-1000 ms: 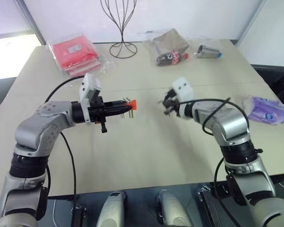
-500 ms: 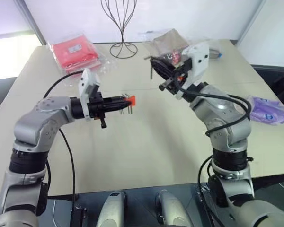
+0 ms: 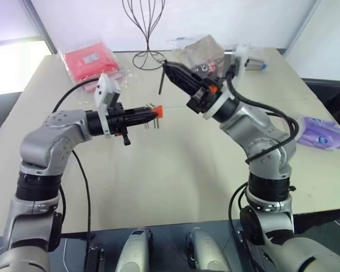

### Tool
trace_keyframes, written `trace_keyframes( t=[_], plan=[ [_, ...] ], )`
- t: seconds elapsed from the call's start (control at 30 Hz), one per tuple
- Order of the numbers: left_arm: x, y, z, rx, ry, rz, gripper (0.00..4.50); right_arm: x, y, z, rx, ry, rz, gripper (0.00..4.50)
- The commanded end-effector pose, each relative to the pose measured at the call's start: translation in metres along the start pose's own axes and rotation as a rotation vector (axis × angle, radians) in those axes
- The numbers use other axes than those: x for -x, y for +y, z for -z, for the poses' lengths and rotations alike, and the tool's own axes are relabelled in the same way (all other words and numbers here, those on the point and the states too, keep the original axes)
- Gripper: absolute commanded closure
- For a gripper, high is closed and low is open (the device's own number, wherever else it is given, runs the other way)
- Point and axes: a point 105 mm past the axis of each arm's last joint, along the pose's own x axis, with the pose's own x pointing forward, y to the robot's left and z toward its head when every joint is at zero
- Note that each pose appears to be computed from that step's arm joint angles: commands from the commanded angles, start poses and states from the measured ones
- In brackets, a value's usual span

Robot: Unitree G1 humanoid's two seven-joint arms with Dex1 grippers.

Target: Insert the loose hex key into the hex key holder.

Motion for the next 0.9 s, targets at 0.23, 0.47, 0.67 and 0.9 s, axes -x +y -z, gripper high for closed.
trace_keyframes(
  t=[0.23, 0.47, 0.67, 0.9],
  plan=[
    [-0.004, -0.005, -0.013, -0.043, -0.033, 0.013, 4.50, 0.000, 0.003, -0.001, 0.052, 0.016, -0.005, 4.39],
    [-0.002, -0.005, -0.013, -0.046, -0.027, 0.016, 4.50, 0.003, -0.002, 0.006, 0.107, 0.054, 0.005, 4.39],
    [-0.002, -0.005, -0.014, -0.047, -0.027, 0.017, 4.50, 0.003, -0.002, 0.006, 0.114, 0.059, 0.002, 4.39],
    [-0.002, -0.003, -0.011, -0.047, -0.020, 0.014, 4.50, 0.004, -0.002, 0.003, 0.119, 0.063, -0.001, 4.39]
  ],
)
